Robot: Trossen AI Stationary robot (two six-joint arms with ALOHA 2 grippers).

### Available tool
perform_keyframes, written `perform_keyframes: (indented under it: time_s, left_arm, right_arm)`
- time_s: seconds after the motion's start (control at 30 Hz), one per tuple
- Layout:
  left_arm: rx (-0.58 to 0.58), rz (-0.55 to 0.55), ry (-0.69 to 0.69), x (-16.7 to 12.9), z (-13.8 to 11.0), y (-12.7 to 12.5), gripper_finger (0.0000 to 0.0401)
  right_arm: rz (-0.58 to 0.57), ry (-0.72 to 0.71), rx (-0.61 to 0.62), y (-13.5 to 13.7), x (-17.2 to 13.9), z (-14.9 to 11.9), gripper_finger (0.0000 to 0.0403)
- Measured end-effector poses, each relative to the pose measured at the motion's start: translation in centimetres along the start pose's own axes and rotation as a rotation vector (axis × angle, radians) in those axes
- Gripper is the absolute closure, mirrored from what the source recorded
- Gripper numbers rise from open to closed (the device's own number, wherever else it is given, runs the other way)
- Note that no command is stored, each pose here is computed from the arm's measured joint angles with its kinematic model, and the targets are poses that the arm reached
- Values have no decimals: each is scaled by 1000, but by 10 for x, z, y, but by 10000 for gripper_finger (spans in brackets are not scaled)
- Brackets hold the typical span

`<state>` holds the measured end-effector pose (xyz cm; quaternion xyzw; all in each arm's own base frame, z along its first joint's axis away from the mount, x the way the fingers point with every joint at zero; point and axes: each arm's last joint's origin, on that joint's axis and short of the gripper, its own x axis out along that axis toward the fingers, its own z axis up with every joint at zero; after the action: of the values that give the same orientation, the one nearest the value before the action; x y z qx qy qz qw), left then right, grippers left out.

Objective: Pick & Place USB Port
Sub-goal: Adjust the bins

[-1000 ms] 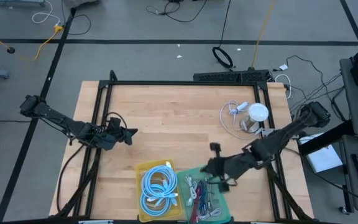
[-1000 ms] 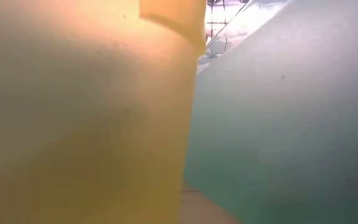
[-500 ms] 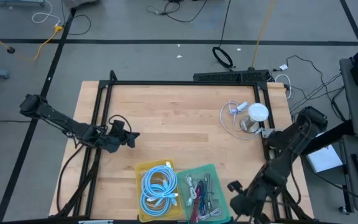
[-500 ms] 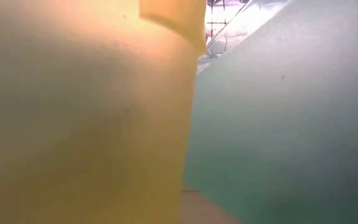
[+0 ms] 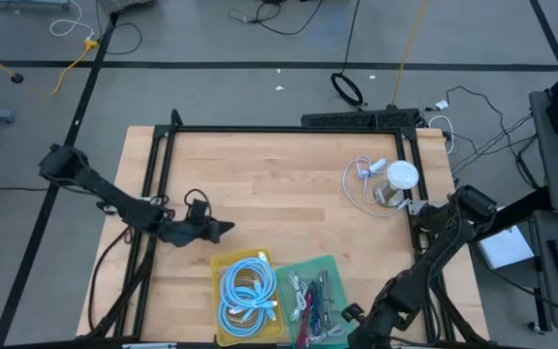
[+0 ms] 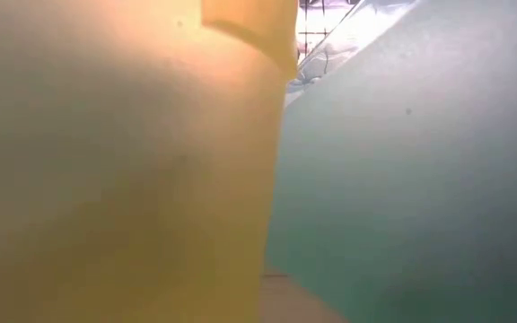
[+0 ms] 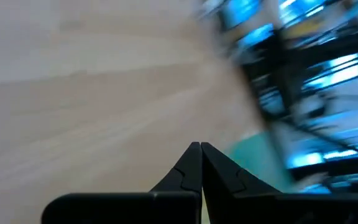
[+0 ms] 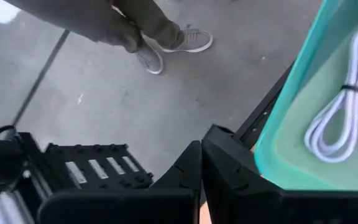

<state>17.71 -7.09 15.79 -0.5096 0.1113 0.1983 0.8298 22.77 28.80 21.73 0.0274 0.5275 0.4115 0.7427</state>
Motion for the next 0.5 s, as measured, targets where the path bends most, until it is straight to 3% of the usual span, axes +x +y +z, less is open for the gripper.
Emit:
perform_keyframes:
  time_s: [0.1,0.23,0.5]
  left_arm:
    - [-20,-133,-104,-6,-4,-20,400]
    - [7,-225,-220,-17,-4,-61,400]
    - [219,-379,-111,-27,-17,-176,400]
  right_arm:
    - [-17,-9,-47,5,1,-1,403]
    - [-15,-14,-106,18,6,-6,403]
    - [-80,-28,-140,39,11,-18,403]
